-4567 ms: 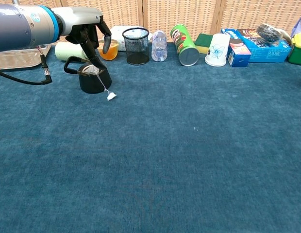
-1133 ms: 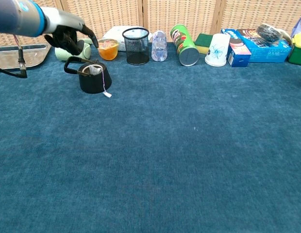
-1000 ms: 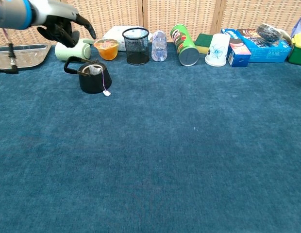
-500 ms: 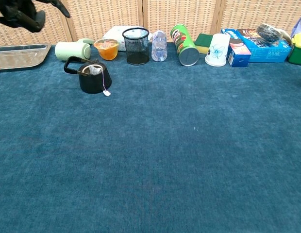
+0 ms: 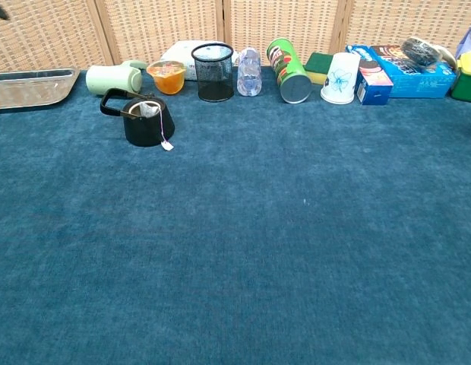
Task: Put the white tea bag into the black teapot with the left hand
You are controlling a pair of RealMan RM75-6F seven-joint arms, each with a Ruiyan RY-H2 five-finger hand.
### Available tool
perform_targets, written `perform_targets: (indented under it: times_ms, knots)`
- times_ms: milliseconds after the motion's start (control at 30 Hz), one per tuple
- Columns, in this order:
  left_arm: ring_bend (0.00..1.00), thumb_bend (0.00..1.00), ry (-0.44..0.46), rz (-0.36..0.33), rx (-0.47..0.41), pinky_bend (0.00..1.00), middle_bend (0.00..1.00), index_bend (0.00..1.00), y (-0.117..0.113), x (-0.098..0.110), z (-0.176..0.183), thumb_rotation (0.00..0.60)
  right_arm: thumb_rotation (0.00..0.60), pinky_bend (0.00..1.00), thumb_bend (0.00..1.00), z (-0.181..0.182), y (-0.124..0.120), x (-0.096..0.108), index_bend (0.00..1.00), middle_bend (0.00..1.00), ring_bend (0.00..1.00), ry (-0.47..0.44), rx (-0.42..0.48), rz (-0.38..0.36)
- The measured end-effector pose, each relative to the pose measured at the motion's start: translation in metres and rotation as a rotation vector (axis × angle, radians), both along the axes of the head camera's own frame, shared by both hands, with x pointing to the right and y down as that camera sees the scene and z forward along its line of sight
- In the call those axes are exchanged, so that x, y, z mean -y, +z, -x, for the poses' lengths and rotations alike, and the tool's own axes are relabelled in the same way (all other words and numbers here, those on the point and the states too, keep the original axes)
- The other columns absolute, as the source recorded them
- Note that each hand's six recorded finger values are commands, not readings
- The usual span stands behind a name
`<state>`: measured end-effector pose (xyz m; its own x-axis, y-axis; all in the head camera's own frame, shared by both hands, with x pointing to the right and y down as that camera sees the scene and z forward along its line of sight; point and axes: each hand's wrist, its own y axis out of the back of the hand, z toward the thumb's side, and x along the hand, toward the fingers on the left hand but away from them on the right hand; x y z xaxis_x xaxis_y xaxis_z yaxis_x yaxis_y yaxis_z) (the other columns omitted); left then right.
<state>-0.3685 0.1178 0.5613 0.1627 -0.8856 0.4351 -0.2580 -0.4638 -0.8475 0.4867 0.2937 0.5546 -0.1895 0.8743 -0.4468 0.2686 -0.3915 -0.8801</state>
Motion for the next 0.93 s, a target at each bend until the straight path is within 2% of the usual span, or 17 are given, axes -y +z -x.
perform_targets:
  times_ms: [233,433,533,633,933]
  knots:
    - [0.49,0.49,-0.106,-0.08,-0.004,0.59,0.62,0.28,-0.019,-0.057,0.039,0.6,0.6,0.28,0.27,0.018,-0.003,0.009,0.4,0.44,0.34,-0.073,-0.001,-0.017]
    - [0.47,0.48,-0.158,-0.062,-0.006,0.55,0.6,0.3,-0.026,-0.105,0.055,0.6,0.6,0.28,0.27,0.032,-0.004,0.012,0.4,0.44,0.34,-0.115,0.009,-0.027]
    - [0.47,0.48,-0.182,-0.048,-0.006,0.55,0.59,0.31,-0.029,-0.12,0.06,0.6,0.6,0.28,0.28,0.035,-0.004,0.012,0.4,0.44,0.34,-0.126,0.013,-0.029]
    - [0.47,0.48,-0.195,-0.043,-0.014,0.54,0.59,0.31,-0.03,-0.127,0.063,0.6,0.6,0.28,0.28,0.038,-0.003,0.012,0.4,0.44,0.34,-0.134,0.017,-0.028]
    - [0.47,0.48,-0.221,-0.033,-0.04,0.54,0.59,0.32,-0.027,-0.127,0.06,0.6,0.6,0.27,0.28,0.033,-0.005,0.009,0.4,0.44,0.34,-0.114,0.025,-0.039]
